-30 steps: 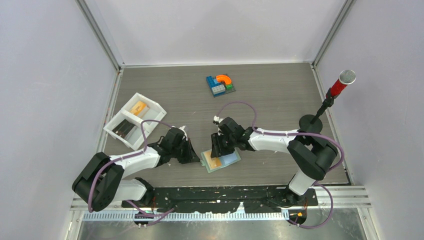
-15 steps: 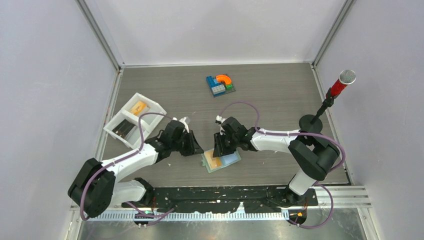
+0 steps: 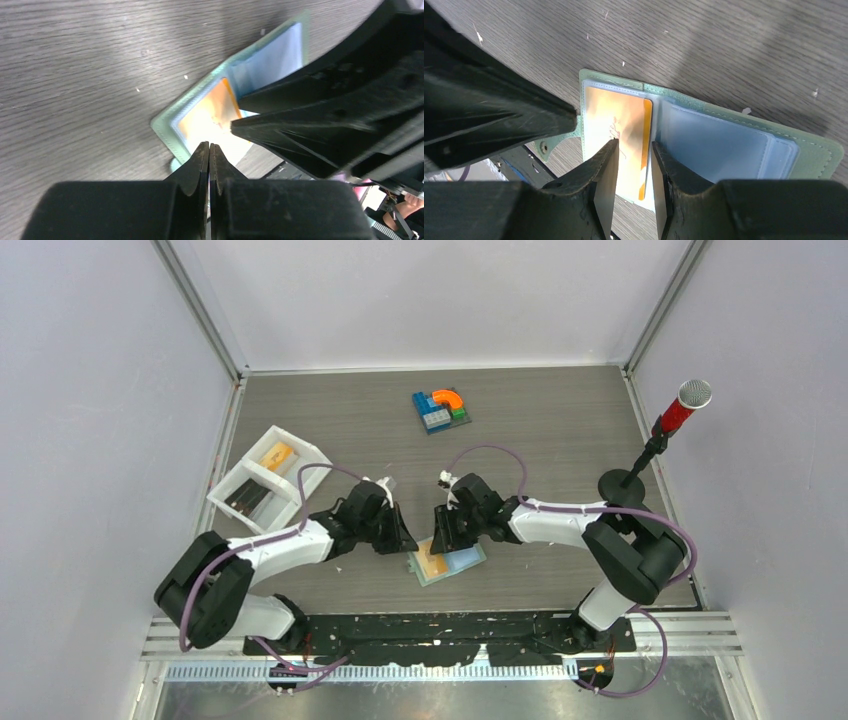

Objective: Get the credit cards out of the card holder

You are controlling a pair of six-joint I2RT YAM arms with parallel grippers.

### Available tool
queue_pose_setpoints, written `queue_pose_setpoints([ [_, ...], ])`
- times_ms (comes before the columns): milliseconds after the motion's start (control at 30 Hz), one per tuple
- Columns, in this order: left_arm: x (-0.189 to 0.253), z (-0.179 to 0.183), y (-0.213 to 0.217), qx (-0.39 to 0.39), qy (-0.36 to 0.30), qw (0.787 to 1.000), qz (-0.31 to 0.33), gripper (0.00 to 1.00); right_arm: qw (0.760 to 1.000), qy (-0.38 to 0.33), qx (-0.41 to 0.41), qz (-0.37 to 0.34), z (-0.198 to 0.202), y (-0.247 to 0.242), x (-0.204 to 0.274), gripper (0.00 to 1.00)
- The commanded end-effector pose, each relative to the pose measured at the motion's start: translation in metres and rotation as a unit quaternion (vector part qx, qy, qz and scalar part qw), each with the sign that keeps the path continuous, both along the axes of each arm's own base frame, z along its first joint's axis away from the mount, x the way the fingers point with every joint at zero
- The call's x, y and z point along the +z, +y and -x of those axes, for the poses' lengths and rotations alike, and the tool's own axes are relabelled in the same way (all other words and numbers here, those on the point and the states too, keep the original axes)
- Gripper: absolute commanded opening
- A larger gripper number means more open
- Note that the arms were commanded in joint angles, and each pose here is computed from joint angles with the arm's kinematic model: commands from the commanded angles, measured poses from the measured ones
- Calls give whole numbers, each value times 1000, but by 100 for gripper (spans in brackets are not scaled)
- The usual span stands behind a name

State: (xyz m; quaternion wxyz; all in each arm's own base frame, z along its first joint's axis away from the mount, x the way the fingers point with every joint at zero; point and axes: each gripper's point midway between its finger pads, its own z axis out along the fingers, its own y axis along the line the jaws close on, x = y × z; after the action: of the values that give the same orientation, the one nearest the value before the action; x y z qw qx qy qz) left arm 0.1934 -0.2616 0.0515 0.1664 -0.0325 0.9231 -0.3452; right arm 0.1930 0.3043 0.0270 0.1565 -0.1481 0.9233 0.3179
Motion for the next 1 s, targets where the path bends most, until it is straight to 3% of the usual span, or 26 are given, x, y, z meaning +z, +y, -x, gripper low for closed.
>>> queue_pose_setpoints([
  [0,-10,-5,-9,-1,-6,1000,20,0,999,-13,-3,-30,-5,5,15,37],
  [333,-41,4,1,8,35,999,-15,0,999,-4,-11,-44,-8,1,11,37],
  [467,-45,6,3,9,37,999,-20,0,998,9,-9,-68,-7,3,13,28],
  [600,-49,8,6,9,38,999,-29,0,996,12,-15,-90,-9,2,15,8],
  [967,-54,6,13,-3,17,999,-51,0,992,24,-29,-120,-15,-18,14,5],
])
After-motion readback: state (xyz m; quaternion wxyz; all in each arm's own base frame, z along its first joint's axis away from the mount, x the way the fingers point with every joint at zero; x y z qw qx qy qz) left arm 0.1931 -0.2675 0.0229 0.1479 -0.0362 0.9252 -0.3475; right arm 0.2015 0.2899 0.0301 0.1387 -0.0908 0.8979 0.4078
